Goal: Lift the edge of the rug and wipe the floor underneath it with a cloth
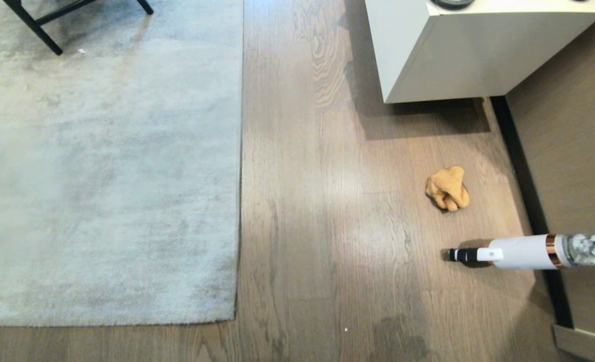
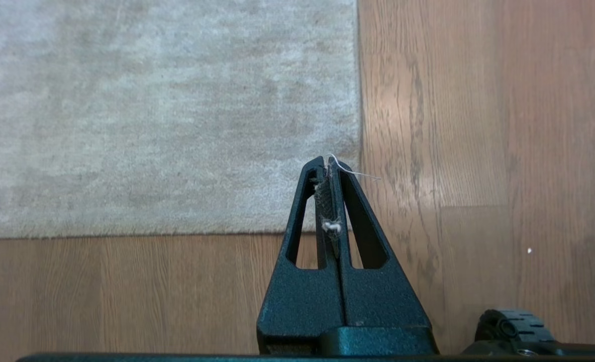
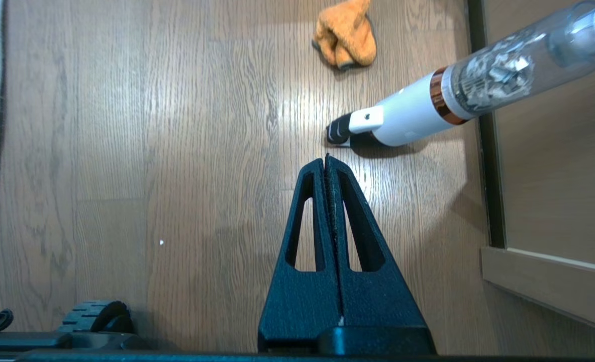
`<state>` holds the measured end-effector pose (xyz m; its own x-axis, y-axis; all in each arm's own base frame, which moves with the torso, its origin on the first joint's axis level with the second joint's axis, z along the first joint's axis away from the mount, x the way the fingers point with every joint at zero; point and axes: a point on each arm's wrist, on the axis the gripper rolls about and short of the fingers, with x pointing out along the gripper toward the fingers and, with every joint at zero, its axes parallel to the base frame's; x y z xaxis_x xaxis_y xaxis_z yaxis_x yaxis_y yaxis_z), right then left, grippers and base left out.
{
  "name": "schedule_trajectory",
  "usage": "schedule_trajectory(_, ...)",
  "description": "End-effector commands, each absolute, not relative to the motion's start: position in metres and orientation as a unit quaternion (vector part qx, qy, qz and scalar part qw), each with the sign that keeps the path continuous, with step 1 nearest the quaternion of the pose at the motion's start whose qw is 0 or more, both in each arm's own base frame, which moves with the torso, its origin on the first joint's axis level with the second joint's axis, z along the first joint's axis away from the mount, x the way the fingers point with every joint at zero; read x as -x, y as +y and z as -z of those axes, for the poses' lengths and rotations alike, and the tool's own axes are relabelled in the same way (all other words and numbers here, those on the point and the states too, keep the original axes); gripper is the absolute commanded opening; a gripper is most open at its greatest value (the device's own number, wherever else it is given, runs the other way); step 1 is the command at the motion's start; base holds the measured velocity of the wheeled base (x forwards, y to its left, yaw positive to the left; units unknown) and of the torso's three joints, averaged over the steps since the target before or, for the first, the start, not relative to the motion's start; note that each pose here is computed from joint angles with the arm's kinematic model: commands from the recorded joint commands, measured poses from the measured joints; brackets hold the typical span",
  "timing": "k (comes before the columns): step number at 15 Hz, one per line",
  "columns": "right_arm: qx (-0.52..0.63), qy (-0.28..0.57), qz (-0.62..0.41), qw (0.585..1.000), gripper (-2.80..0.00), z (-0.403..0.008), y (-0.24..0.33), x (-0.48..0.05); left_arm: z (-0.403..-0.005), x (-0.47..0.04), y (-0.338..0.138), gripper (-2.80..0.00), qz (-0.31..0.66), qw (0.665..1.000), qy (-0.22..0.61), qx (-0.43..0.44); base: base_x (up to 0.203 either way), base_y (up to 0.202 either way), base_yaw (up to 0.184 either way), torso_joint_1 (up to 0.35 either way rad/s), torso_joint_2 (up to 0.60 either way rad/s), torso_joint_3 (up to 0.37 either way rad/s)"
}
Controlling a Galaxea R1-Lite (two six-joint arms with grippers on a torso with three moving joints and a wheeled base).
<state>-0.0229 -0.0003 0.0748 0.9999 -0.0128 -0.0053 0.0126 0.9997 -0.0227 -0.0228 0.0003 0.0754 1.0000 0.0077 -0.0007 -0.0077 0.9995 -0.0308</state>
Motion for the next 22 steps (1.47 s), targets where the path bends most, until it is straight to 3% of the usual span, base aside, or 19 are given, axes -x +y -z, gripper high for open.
schedule_trajectory(1,0.012,0.003,0.007,1.0,-2.8,-0.0749,-0.0003,0.0228,-0.0755,0.0227,0.0003,-2.8,-0.004,1.0,0.001,0.015,0.0,0.0,0.0,0.002,0.0,0.202)
schedule_trajectory(22,0.012,0.003,0.007,1.0,-2.8,-0.0749,-0.0003,0.0228,-0.0755,0.0227,0.0003,-2.8,-0.003,1.0,0.001,0.015,0.0,0.0,0.0,0.003,0.0,0.201)
